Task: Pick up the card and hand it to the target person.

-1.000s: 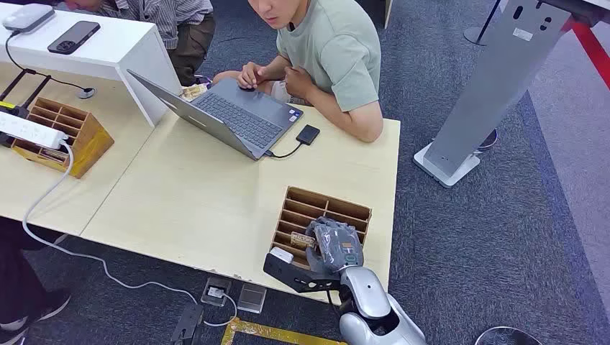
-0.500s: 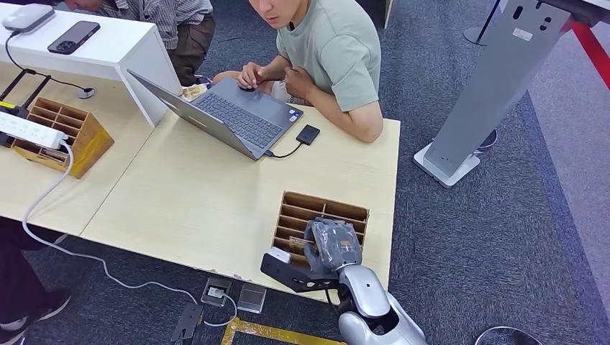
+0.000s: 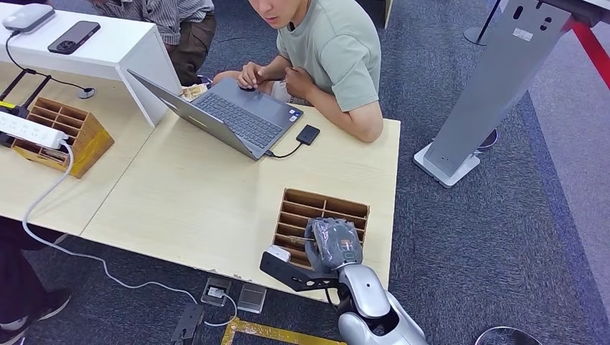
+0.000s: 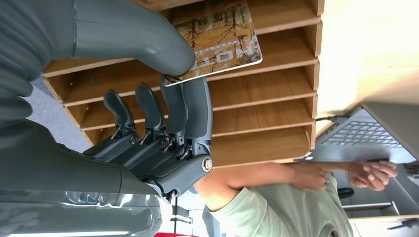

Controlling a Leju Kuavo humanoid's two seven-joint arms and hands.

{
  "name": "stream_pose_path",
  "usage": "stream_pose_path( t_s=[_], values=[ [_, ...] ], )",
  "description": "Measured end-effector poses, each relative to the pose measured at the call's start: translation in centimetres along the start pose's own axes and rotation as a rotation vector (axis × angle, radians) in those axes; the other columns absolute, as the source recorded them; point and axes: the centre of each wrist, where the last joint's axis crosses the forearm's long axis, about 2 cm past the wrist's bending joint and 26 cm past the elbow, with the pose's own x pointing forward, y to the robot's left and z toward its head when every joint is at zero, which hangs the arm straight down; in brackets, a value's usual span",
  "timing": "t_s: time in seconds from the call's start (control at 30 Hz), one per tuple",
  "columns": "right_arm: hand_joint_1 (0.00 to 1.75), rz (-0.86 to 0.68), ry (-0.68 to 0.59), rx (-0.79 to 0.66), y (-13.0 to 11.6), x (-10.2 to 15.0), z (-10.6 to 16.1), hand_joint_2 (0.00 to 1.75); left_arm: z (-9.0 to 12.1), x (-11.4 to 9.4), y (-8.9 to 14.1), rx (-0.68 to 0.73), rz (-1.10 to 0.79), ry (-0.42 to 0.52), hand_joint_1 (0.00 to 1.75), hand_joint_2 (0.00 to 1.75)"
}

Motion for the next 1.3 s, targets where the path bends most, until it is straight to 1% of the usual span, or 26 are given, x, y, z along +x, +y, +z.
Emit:
stream_pose_path(
  t_s=[0.27,0.6,0.77,0.83,0.9,0.97,1.13,1.3],
  values=[
    [1.51,-0.016,0.002,-0.052,-1.5,-0.2,0.3,1.75,0.0,0.0,0.0,-0.001,0.000,0.000,0.00,0.00],
    [1.53,-0.069,0.010,-0.197,-5.6,-1.6,1.1,1.75,0.0,0.0,0.0,-0.001,0.000,-0.001,0.00,0.00],
    [1.51,-0.076,0.009,-0.211,-6.0,-1.8,1.2,1.75,0.0,-0.1,0.0,-0.001,0.000,-0.002,0.00,0.00],
    [1.51,-0.114,0.004,-0.257,-7.2,-2.2,1.5,1.75,0.0,-0.1,0.0,-0.003,0.000,-0.005,0.00,0.00],
    [1.51,-0.219,-0.024,-0.341,-9.4,-3.3,2.1,1.75,0.0,-0.1,0.0,-0.005,-0.003,-0.008,0.00,0.00],
    [1.51,-0.306,-0.050,-0.404,-10.9,-4.2,2.4,1.75,0.0,-0.1,0.0,-0.008,-0.005,-0.010,0.00,0.00],
    [1.49,-0.356,-0.044,-0.503,-13.0,-5.4,2.0,1.75,0.0,0.0,0.0,-0.014,-0.010,-0.013,0.00,0.00],
    [1.45,-0.369,-0.009,-0.595,-15.2,-7.4,0.7,1.75,0.0,0.0,0.0,-0.023,-0.018,-0.015,0.00,0.00]
  ],
)
